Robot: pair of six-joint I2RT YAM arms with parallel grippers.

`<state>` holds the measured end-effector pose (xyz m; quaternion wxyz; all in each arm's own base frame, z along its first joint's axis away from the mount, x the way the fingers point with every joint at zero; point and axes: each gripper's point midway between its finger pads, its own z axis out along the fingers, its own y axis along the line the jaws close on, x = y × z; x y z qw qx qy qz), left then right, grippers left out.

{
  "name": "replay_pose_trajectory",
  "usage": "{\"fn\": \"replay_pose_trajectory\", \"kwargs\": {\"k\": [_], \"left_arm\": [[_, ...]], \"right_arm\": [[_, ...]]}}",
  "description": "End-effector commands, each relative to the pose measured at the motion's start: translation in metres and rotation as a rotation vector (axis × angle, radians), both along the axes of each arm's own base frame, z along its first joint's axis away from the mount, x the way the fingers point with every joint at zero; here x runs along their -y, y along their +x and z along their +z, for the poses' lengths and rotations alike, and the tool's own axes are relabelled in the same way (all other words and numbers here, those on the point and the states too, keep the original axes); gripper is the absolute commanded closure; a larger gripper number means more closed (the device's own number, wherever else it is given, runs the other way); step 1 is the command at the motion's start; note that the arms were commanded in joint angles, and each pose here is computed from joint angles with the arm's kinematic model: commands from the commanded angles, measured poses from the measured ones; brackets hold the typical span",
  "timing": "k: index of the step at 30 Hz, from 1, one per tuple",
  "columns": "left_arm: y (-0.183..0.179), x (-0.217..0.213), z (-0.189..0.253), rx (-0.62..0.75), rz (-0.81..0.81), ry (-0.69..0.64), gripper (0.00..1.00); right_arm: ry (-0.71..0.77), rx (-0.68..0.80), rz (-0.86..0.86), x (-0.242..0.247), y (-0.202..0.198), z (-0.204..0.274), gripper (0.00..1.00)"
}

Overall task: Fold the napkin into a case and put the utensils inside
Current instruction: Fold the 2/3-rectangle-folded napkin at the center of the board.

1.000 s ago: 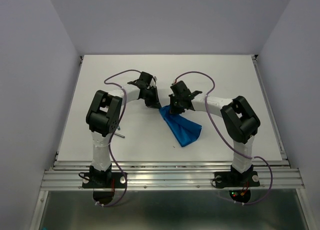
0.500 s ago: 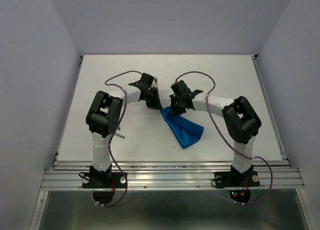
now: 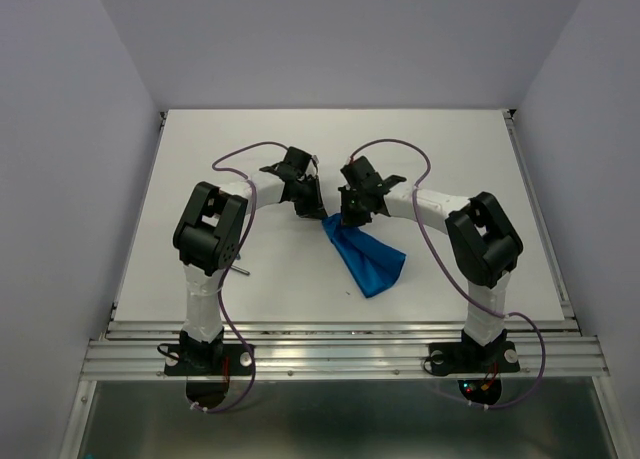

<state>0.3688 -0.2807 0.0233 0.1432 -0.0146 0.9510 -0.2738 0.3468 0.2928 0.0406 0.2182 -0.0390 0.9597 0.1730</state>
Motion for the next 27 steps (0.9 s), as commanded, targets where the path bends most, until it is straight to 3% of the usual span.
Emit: {"fn": "replay_pose_trajectory", "kwargs": {"k": [1,13,27], "left_arm": [[-0.018,-0.006,-0.01,-0.042,-0.007,0.049,1.0],[-0.02,-0.006,-0.009,-0.043,-0.005,0.049,1.0],[-0.012,-0.005,0.013,-0.005,0.002,0.048,1.0]], "right_arm": [[0.07,0.079,0.012,-0.019,0.016,0.039,0.99],[0.071,0.065,0.014,-0.03,0.015,0.032,0.99],[0.009,0.013,-0.005,-0.022,0.005,-0.013,0.99]]}}
